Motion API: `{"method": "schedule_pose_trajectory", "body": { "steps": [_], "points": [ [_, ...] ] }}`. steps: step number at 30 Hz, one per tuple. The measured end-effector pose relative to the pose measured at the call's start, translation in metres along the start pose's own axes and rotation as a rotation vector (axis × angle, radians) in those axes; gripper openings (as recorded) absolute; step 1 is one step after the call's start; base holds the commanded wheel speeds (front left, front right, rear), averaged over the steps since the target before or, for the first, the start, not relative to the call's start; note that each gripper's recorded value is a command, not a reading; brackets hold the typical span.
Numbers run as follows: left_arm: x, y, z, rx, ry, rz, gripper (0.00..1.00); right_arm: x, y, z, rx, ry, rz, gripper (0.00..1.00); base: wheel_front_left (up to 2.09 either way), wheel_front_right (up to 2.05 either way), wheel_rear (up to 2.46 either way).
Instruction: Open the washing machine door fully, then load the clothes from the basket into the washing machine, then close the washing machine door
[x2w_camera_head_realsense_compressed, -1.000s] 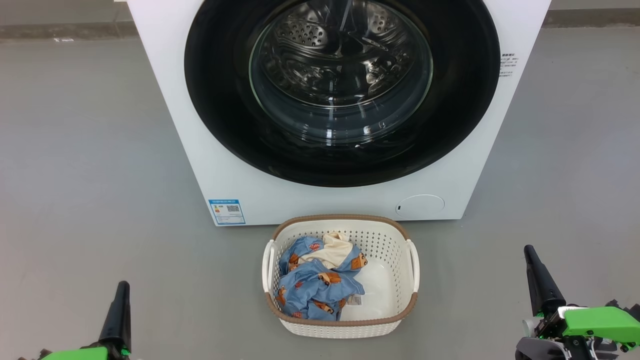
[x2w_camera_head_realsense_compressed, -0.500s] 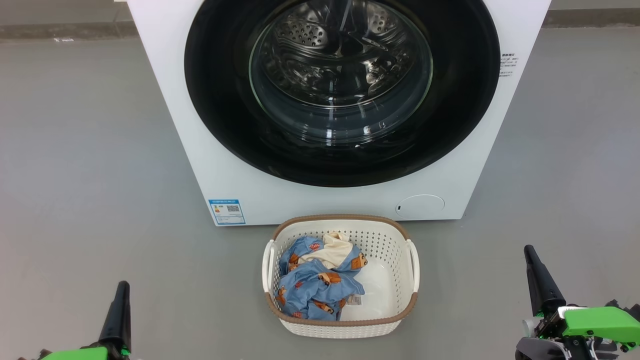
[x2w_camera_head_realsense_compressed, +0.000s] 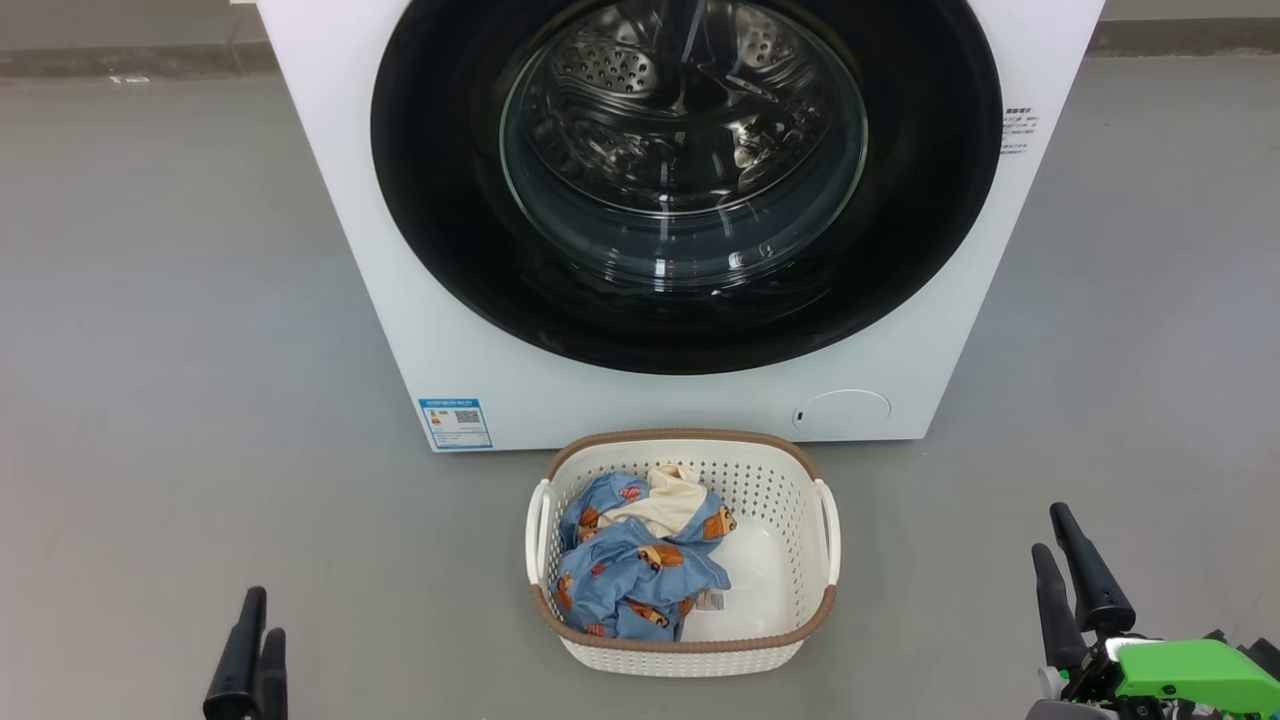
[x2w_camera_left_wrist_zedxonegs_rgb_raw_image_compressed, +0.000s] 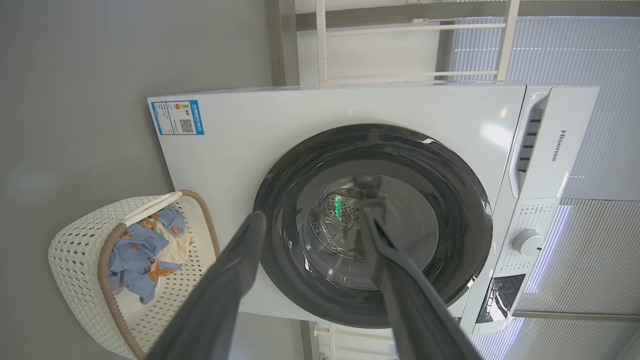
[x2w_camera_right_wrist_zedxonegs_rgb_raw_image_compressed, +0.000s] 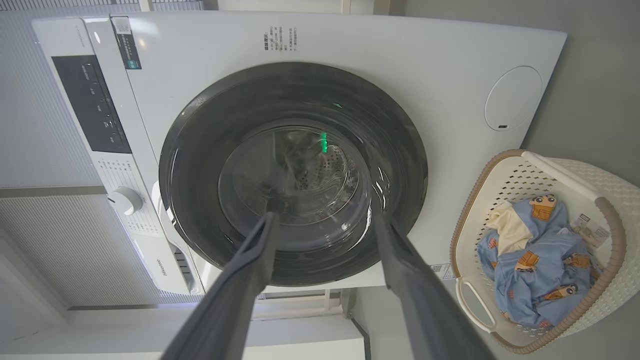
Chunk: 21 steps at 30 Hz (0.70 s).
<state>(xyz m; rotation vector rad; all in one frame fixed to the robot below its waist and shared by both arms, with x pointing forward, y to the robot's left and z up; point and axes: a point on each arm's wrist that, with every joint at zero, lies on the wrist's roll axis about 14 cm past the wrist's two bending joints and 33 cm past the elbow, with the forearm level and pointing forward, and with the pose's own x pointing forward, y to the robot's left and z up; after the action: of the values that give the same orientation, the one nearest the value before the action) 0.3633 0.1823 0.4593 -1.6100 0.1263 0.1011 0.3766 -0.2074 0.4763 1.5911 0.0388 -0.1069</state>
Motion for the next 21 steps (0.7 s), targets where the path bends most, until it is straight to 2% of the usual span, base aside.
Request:
{"method": "schedule_pose_trajectory", "body": {
  "steps": [21],
  "points": [
    [0.002, -0.016, 0.001, 0.058, -0.029, -0.047, 1.00, 0.005, 0.019, -0.008, -0.093, 0.009, 0.055, 1.00, 0.00, 0.00, 0.00]
  ]
}}
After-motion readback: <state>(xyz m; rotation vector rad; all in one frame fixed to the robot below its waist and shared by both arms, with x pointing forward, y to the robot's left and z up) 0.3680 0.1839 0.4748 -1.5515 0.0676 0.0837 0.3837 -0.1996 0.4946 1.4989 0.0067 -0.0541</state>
